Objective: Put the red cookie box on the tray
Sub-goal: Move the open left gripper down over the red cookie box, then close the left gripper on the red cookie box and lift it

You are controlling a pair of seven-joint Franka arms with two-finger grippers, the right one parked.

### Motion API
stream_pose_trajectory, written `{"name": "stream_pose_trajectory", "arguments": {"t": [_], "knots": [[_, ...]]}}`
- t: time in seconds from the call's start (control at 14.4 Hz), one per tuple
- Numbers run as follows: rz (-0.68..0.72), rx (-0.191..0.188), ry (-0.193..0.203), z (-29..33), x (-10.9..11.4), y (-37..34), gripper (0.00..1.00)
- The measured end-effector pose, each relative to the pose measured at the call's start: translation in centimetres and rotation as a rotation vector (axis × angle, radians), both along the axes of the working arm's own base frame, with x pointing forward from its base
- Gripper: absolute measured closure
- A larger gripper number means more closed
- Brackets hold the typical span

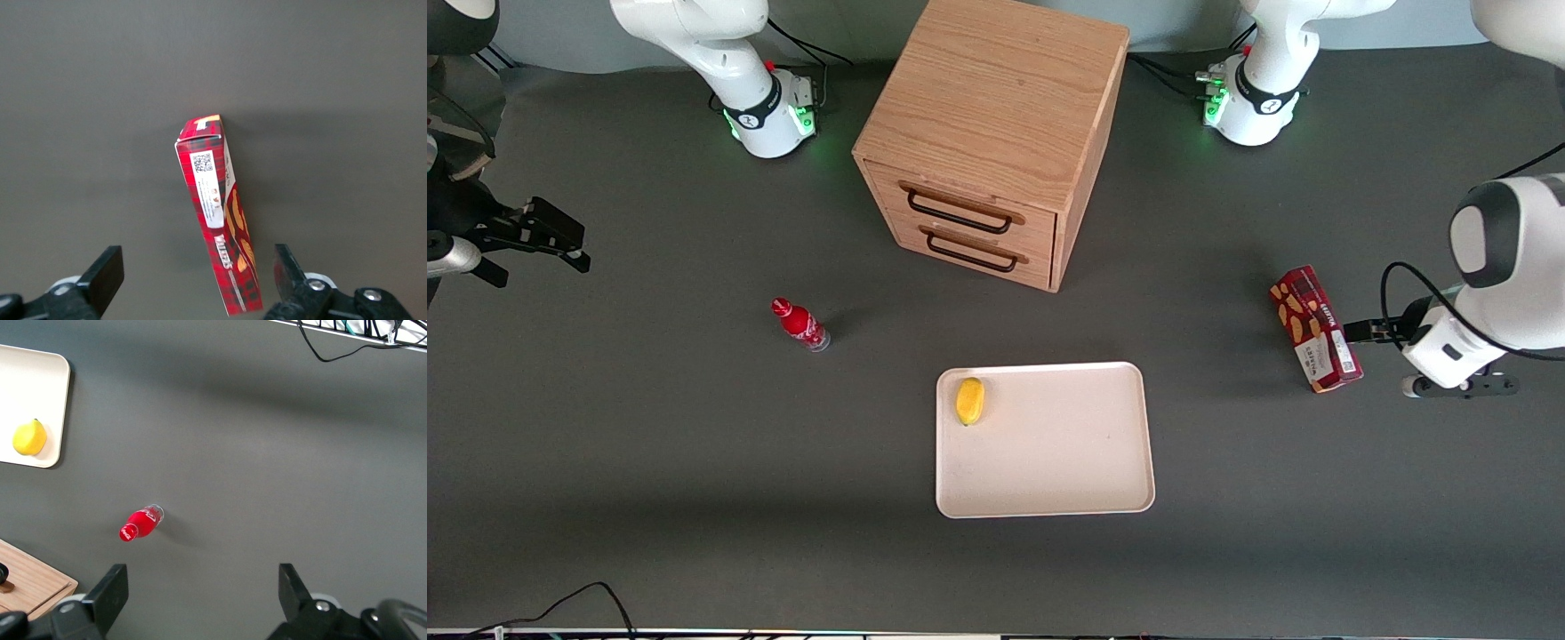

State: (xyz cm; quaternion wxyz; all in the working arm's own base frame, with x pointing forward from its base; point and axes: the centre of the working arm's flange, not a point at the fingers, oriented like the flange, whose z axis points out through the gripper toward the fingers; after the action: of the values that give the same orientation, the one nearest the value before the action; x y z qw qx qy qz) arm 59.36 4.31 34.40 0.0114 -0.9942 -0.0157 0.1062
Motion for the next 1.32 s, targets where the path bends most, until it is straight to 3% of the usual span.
{"name": "stream_pose_trajectory", "arguments": {"t": [0.14,0.49,0.62,1.11,1.18,1.32], "knots": [[0.005,0.0,0.003,-2.4,-0.7,0.3,0.0],[0.022,0.006,-0.05,-7.8,-2.3,0.2,0.0],[0.027,0.008,-0.052,-9.8,-2.8,0.0,0.0],[0.026,0.007,-0.038,-11.0,-3.0,-0.2,0.75],[0.023,0.007,-0.039,-10.9,-3.0,-0.4,0.82],[0.015,0.006,-0.048,-10.5,-2.6,-0.8,0.84]]}}
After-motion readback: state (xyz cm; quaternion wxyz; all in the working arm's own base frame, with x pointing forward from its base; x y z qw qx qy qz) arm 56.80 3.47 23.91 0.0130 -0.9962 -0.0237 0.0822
